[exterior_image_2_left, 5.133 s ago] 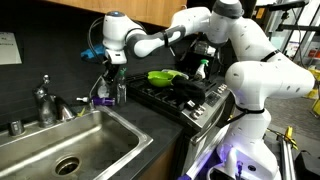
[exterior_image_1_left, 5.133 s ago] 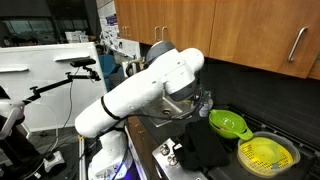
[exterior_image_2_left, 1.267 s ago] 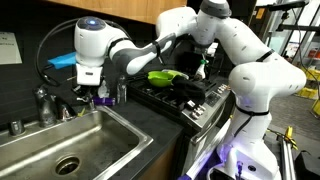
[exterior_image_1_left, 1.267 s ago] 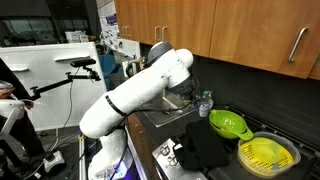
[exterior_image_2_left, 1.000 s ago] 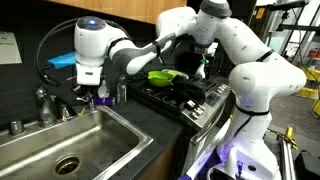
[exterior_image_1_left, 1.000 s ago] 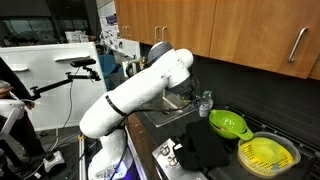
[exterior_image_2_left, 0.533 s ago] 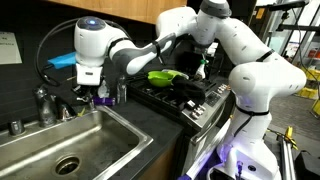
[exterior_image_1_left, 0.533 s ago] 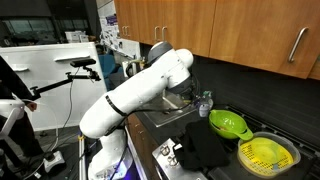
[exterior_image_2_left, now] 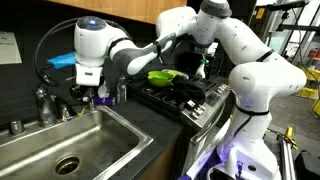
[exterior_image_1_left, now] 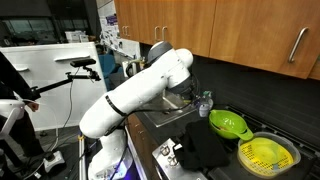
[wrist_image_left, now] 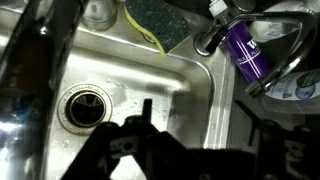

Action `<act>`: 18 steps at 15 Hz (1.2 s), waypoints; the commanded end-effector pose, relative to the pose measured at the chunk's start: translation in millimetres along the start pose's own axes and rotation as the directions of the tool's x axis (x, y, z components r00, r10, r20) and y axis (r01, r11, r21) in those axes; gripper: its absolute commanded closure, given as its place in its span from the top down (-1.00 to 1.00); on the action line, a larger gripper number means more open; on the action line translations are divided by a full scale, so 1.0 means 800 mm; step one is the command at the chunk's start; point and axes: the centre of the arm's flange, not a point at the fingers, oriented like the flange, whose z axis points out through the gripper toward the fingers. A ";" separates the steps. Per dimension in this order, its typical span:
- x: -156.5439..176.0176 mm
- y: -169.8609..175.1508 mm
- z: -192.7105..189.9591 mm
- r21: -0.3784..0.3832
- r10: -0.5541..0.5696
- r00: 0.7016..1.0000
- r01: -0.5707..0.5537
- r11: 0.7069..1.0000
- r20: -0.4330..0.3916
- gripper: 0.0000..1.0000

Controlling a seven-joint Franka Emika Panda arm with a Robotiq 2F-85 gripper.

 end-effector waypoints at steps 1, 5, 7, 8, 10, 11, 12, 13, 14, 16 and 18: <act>0.011 -0.012 -0.028 0.027 0.058 0.997 -0.060 0.998 0.053 1.00; 0.022 -0.032 -0.064 0.024 0.143 0.985 -0.146 0.989 0.100 1.00; 0.029 -0.041 -0.077 0.027 0.182 0.977 -0.186 0.982 0.109 1.00; 0.034 -0.045 -0.083 0.033 0.197 0.973 -0.202 0.979 0.116 1.00; 0.047 -0.053 -0.092 0.046 0.239 0.964 -0.246 0.968 0.120 1.00; 0.055 -0.058 -0.095 0.055 0.268 0.956 -0.275 0.960 0.120 1.00; 0.063 -0.062 -0.097 0.066 0.295 0.948 -0.304 0.950 0.118 1.00; 0.071 -0.066 -0.099 0.074 0.322 0.940 -0.332 0.940 0.116 1.00; 0.081 -0.072 -0.103 0.084 0.355 0.928 -0.365 0.927 0.116 1.00; 0.099 -0.083 -0.111 0.103 0.417 0.901 -0.429 0.897 0.119 1.00; 0.117 -0.092 -0.122 0.118 0.476 0.871 -0.489 0.864 0.119 1.00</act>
